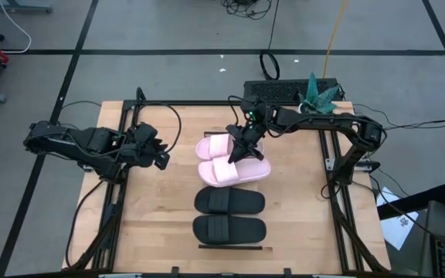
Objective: Pick and place slides into the shelf
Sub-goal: Put the pink slides on the shelf
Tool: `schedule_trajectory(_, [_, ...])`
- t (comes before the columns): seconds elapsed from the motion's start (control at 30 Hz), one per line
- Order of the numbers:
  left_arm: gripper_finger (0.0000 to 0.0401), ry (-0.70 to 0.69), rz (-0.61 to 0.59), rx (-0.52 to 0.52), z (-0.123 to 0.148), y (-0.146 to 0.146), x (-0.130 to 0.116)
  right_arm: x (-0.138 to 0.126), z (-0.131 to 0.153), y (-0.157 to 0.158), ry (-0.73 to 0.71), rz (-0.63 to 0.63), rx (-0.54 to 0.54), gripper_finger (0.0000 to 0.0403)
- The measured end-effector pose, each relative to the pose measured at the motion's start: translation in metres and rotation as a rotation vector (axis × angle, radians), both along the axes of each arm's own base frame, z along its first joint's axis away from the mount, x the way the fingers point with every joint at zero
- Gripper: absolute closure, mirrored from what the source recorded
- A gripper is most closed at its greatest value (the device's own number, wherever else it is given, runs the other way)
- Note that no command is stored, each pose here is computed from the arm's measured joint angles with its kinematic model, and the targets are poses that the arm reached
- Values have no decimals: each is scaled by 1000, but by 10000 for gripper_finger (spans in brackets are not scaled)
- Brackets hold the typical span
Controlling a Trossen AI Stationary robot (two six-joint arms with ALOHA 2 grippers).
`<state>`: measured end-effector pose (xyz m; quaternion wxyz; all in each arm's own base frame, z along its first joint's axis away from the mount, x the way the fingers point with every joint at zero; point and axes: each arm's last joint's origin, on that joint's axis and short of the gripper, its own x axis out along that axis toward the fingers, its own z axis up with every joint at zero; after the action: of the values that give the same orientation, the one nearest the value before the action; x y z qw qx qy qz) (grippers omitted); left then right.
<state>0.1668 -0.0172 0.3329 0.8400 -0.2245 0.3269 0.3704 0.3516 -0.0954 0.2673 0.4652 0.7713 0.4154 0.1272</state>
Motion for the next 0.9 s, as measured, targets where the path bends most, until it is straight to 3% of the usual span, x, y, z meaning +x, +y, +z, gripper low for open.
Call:
schedule_trajectory(0.33, [272, 0, 3, 8, 0, 0, 0, 6, 11, 2, -88, 1, -1, 403])
schedule_trajectory(0.9, [272, -3, 11, 24, 0, 1, 0, 5, -3, 16, -61, 17, -20, 397])
